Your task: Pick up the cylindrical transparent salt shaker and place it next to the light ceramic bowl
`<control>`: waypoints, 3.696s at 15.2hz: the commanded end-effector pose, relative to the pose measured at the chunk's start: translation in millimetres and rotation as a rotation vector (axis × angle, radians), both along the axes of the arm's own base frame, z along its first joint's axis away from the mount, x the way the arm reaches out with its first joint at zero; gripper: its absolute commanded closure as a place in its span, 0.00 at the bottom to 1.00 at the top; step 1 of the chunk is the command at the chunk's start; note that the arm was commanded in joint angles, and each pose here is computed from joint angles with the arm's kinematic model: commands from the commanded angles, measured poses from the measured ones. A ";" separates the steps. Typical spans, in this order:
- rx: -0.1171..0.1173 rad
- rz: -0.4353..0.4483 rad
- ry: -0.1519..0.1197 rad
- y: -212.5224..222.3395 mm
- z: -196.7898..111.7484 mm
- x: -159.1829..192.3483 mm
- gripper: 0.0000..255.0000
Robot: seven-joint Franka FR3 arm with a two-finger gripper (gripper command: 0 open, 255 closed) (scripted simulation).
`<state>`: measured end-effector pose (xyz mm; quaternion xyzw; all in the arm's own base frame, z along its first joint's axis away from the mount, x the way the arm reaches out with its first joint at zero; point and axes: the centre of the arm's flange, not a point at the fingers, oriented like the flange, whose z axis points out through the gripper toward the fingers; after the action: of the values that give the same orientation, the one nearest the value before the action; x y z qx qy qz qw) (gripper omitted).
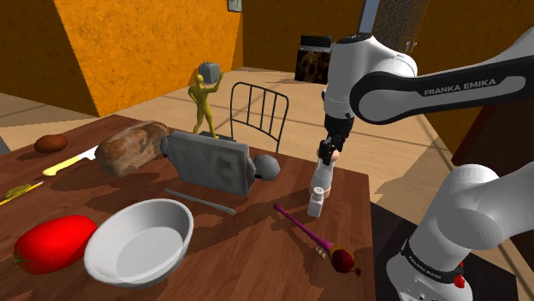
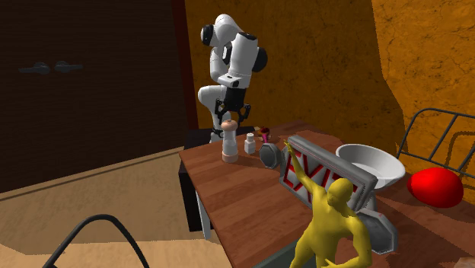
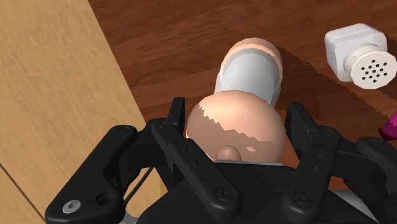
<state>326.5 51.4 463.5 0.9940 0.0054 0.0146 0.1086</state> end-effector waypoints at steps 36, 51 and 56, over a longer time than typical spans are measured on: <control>0.000 0.000 0.000 0.1 179.2 -0.1 1.00; 0.000 0.000 0.000 0.1 258.3 -0.1 1.00; 0.000 0.000 0.000 52.7 261.6 -5.0 1.00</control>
<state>324.3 91.7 725.9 0.9940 0.0062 0.0145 0.1085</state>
